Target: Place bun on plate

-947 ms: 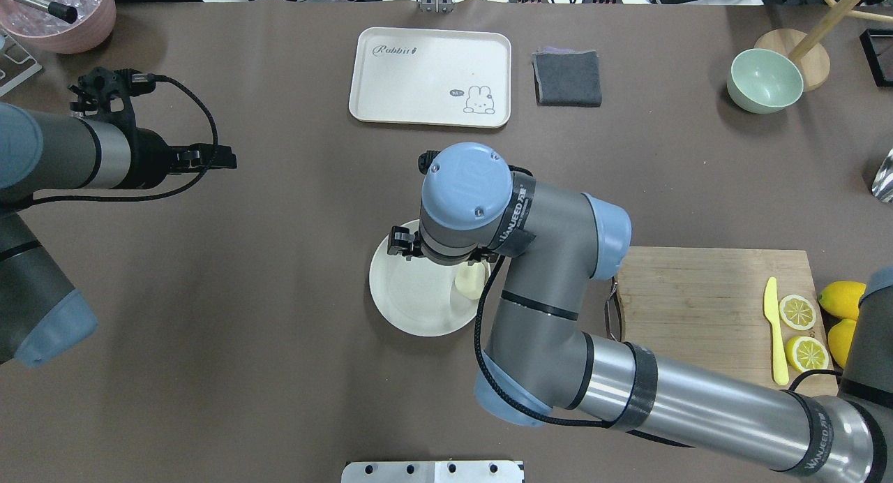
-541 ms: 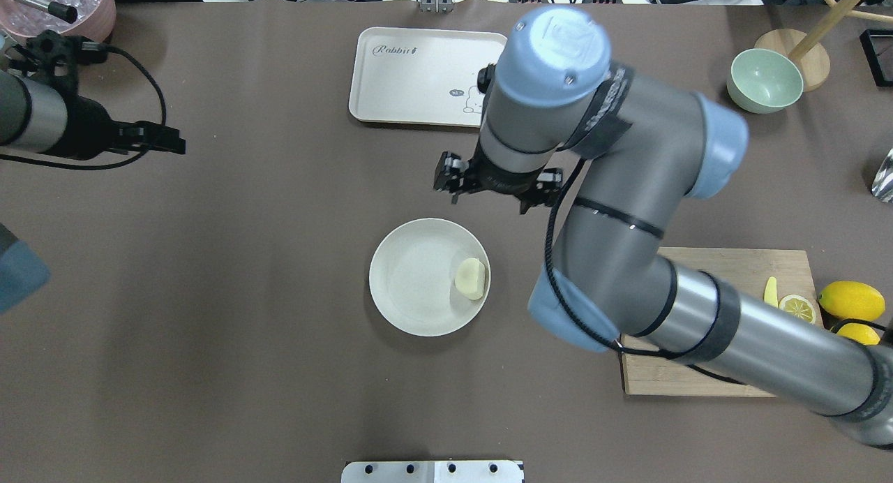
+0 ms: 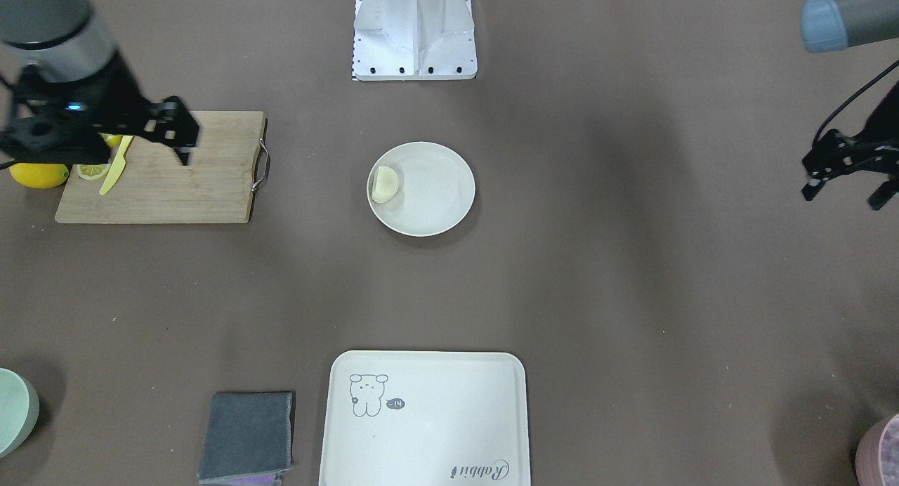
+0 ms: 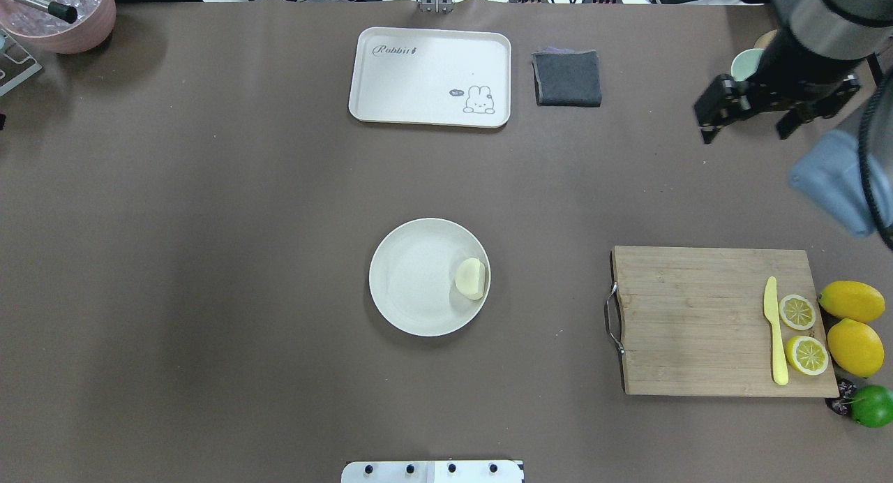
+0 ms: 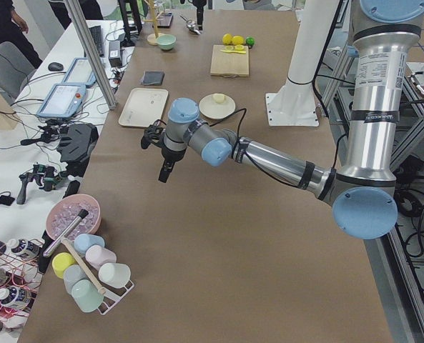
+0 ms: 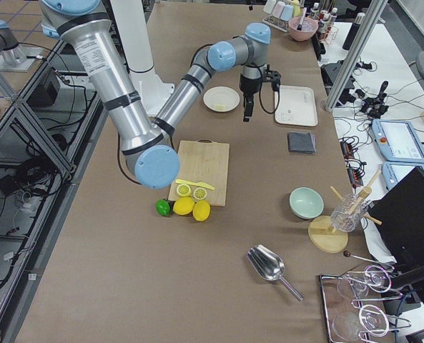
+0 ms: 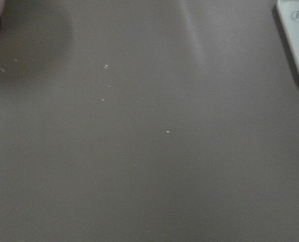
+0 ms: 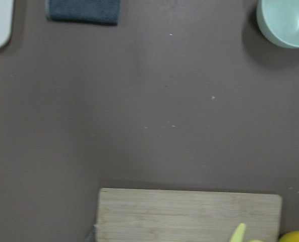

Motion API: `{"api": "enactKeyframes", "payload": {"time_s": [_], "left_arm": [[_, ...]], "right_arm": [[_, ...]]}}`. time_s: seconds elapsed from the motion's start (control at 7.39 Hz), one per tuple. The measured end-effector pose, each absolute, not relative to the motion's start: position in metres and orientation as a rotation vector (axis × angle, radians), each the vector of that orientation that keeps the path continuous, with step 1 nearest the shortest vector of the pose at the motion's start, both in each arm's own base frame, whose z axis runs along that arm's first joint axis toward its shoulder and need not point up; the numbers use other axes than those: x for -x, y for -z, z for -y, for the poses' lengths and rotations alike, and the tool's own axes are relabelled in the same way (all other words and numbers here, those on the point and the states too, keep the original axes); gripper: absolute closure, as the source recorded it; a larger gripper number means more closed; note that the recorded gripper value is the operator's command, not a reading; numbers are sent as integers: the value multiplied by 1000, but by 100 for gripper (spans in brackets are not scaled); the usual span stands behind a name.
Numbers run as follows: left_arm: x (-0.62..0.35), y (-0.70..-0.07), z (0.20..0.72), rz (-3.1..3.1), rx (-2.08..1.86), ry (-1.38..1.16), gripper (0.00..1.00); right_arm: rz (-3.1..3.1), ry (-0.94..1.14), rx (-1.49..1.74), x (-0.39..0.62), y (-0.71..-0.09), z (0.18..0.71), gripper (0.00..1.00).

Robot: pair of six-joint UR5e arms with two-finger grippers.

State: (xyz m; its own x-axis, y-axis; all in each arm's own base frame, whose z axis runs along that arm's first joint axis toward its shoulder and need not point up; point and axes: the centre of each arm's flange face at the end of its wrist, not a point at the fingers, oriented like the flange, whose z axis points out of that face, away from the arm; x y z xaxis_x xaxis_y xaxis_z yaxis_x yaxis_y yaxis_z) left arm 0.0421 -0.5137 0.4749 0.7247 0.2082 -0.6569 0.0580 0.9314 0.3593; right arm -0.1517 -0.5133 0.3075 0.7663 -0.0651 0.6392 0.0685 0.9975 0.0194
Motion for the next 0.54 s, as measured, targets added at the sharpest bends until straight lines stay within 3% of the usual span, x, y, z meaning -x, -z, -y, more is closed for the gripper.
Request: {"api": "enactKeyframes", "payload": {"time_s": [0.27, 0.54], "left_arm": [[34, -502, 508, -705, -331, -102, 2], [70, -554, 492, -699, -257, -128, 2]], "right_arm": [[695, 170, 22, 23, -425, 516, 0], [706, 168, 82, -48, -527, 486, 0]]}}
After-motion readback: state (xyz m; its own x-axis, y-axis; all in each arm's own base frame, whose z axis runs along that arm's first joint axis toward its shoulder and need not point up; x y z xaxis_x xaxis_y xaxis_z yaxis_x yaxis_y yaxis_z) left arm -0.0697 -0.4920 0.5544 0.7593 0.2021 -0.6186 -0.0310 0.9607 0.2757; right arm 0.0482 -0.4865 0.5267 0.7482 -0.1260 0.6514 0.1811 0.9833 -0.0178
